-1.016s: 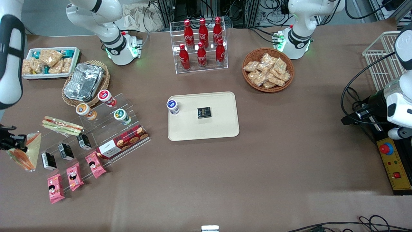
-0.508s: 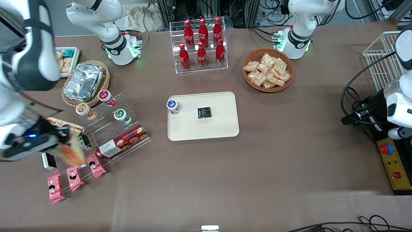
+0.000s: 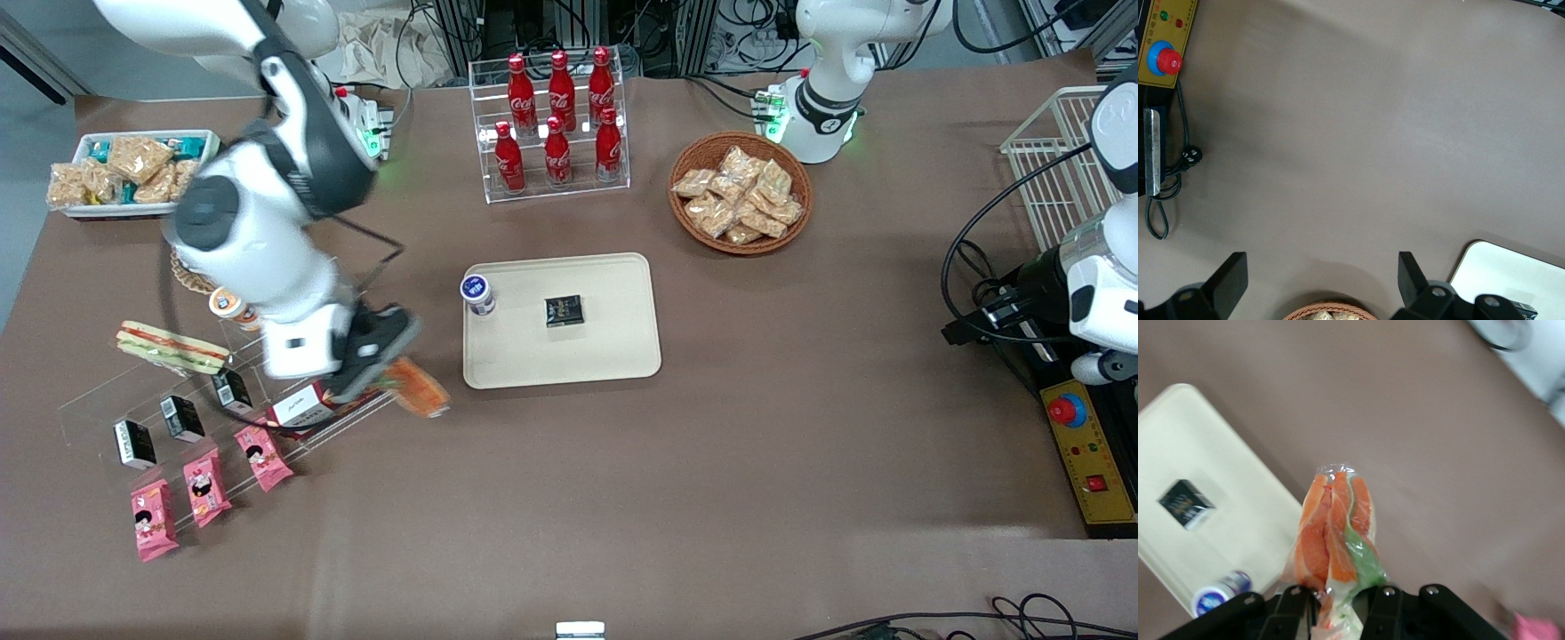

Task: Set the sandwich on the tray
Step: 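Lift the sandwich and carry it over the cream tray, then lower the sandwich onto the tray and open the right gripper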

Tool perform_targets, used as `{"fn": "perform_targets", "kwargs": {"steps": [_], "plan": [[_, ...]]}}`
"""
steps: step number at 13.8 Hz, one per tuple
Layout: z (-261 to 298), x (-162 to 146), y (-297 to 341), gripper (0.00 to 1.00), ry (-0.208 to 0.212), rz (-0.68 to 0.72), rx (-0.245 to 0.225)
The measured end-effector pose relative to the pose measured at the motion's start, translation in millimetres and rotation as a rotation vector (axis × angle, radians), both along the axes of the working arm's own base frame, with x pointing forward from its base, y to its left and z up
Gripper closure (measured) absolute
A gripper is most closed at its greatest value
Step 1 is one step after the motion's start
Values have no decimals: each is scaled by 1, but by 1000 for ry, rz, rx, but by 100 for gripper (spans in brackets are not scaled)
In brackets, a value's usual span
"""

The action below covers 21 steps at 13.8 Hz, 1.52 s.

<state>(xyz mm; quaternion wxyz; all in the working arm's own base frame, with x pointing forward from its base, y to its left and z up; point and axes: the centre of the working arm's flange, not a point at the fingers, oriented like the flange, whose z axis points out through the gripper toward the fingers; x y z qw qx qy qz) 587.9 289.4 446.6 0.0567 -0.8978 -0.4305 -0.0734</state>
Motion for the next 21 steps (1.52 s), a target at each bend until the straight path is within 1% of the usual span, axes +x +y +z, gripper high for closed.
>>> {"fn": "perform_targets", "kwargs": {"steps": [1,2,3,6,8,10,13,15,17,18,19,21], "plan": [[-23,-6,24,80,15,38,11],[-46,-11,48,80,19,75,21],[-70,-16,69,80,10,113,22],[-141,-31,111,80,-18,236,-25],[-171,-42,129,80,-26,295,-44],[-180,-49,138,80,-28,330,-60],[-180,-58,150,80,-38,370,-68],[-183,-67,161,80,-59,419,-91],[-194,-74,170,80,-97,477,-116],[-199,-76,173,80,-109,499,-122],[-205,-80,176,80,-111,513,-126],[-214,-85,180,80,-99,525,-130]]}}
